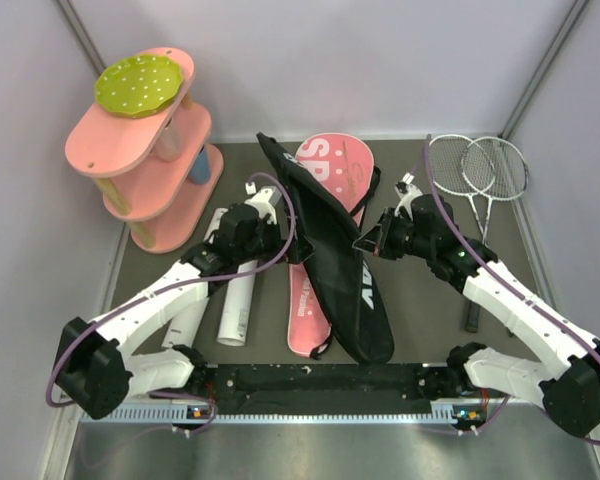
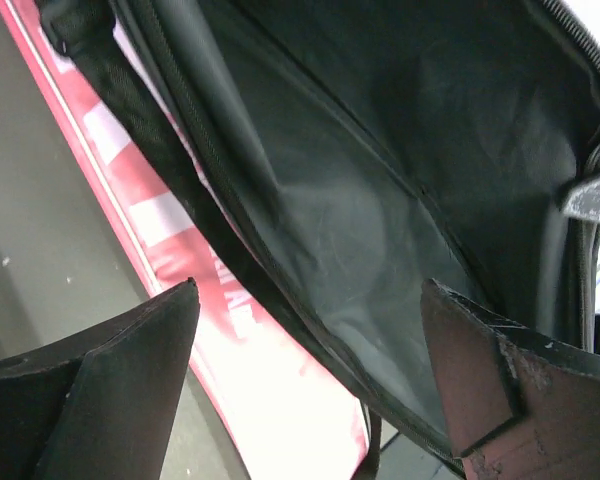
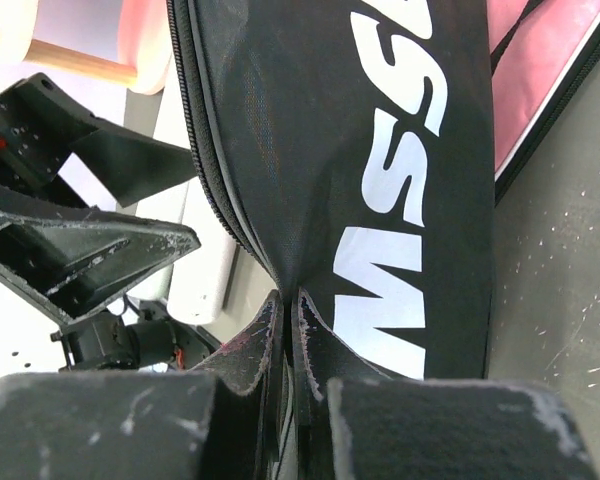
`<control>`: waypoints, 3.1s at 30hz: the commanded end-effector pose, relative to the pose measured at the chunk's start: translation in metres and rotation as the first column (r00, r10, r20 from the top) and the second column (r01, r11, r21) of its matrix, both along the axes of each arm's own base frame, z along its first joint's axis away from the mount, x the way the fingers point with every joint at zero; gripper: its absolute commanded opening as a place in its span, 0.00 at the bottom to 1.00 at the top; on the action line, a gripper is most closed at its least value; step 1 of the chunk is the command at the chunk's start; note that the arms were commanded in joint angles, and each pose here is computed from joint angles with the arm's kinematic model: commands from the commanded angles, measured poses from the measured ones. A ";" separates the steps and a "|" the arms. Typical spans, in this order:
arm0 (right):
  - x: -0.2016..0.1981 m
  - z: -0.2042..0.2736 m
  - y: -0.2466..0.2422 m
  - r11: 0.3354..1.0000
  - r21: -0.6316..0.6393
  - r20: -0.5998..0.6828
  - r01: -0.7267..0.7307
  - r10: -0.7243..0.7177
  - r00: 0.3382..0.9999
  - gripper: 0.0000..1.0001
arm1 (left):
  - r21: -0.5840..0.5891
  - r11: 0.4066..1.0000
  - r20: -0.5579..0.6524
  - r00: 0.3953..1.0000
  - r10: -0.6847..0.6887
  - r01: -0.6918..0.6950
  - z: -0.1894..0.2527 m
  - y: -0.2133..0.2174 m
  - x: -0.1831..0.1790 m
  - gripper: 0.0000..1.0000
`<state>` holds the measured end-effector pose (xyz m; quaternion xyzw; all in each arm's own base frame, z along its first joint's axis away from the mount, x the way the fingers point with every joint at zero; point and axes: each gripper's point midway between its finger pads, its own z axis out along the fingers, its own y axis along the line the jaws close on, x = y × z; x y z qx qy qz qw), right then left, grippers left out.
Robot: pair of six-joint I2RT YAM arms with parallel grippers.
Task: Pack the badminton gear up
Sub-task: Open the racket bag at the center of the board, then pick up the racket from the center of the board.
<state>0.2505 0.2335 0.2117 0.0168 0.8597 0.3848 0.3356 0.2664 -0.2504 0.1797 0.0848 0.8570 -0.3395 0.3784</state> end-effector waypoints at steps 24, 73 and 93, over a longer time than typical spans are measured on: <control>0.005 0.004 -0.038 0.999 -0.037 0.109 -0.023 0.027 0.994 0.00 | -0.313 0.914 0.070 0.966 -0.249 0.259 0.062 -0.048 0.043 0.00; 0.182 -0.168 -0.392 0.585 -0.689 -0.136 0.428 -0.684 0.717 0.34 | 0.178 0.983 -0.261 0.961 0.093 -0.047 0.071 0.019 0.043 0.00; 0.195 -0.067 -0.351 0.659 -0.493 -0.032 0.567 -0.665 0.746 0.00 | 0.640 0.748 -0.132 0.933 0.335 -0.178 0.013 -0.007 0.091 0.00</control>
